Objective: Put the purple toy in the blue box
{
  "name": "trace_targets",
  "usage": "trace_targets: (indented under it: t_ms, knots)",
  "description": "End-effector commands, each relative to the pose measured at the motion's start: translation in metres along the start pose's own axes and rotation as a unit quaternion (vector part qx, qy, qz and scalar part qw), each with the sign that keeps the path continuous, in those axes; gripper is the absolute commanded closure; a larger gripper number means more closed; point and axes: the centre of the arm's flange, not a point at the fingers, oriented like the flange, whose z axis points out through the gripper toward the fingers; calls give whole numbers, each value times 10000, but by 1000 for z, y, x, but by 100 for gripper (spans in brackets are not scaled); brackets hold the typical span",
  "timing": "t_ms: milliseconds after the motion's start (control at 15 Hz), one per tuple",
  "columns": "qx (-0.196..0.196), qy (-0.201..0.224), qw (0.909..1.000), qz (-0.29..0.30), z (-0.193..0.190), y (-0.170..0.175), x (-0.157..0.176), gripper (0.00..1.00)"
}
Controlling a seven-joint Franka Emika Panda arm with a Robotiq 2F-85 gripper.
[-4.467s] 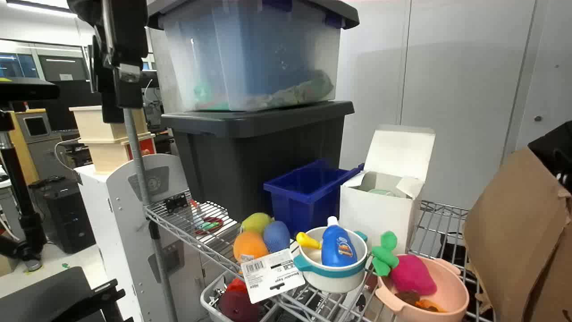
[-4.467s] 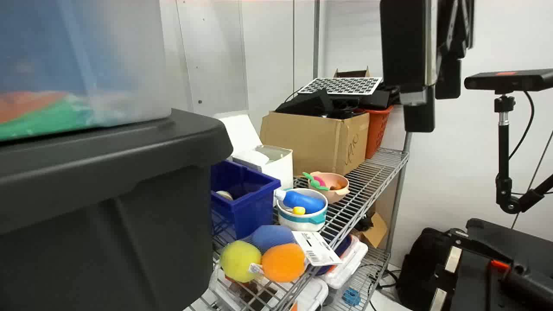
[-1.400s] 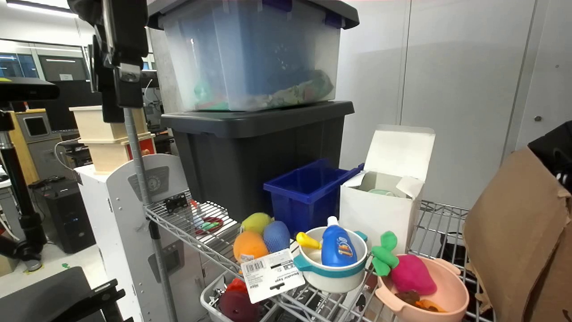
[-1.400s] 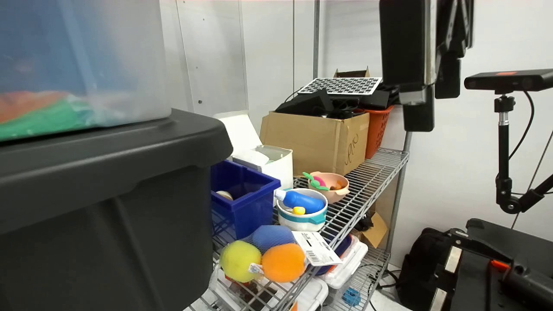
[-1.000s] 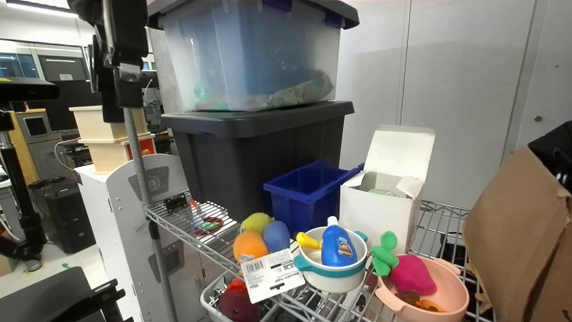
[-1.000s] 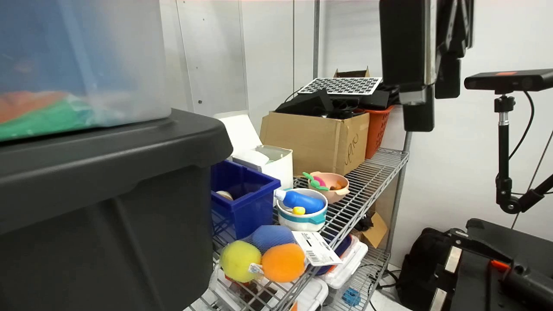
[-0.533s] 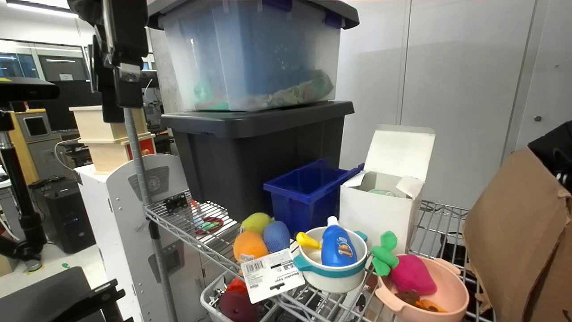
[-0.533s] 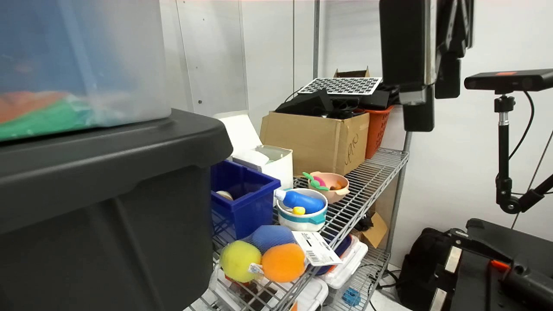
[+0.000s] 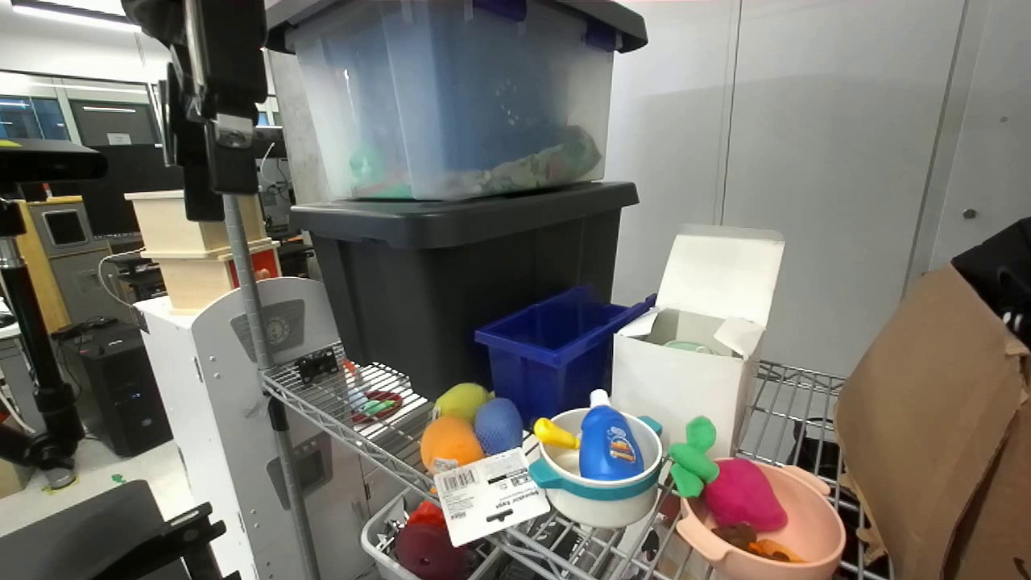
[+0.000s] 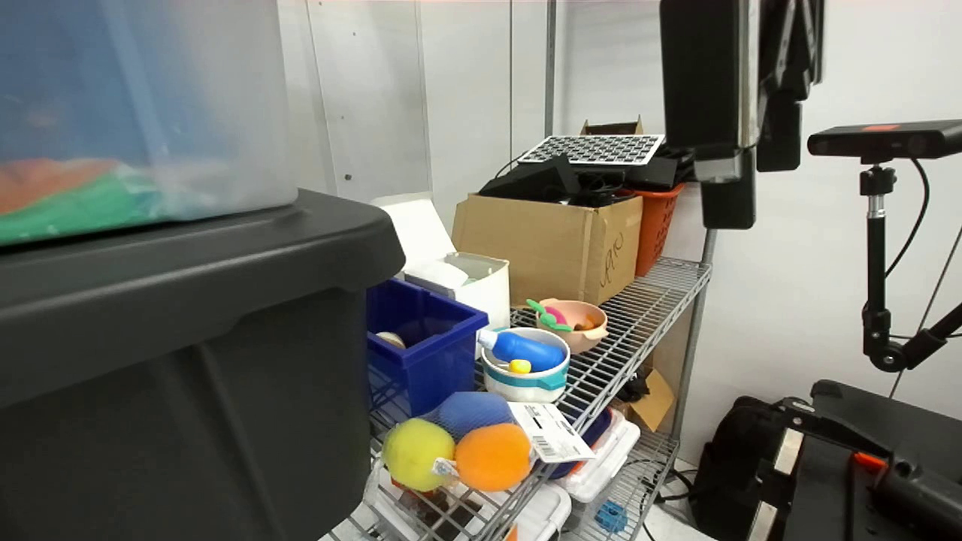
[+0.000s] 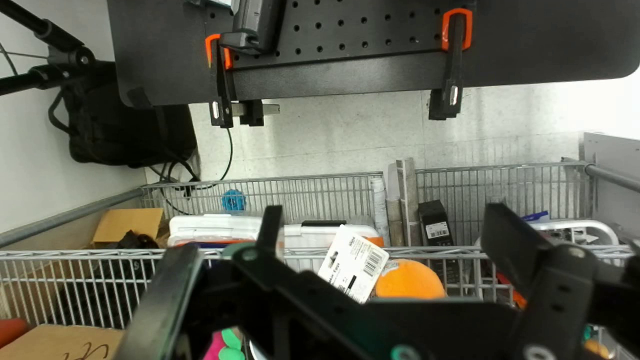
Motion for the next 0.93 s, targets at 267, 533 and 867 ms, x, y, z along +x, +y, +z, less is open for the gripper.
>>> trace_targets:
  t_ms: [267, 533, 867]
  knots:
    - [-9, 7, 10000, 20, 0, -1, 3, 0]
    - [57, -28, 9998, 183, -1, 11, 31, 0]
    - [234, -32, 9990, 375, 4, 37, 86, 0]
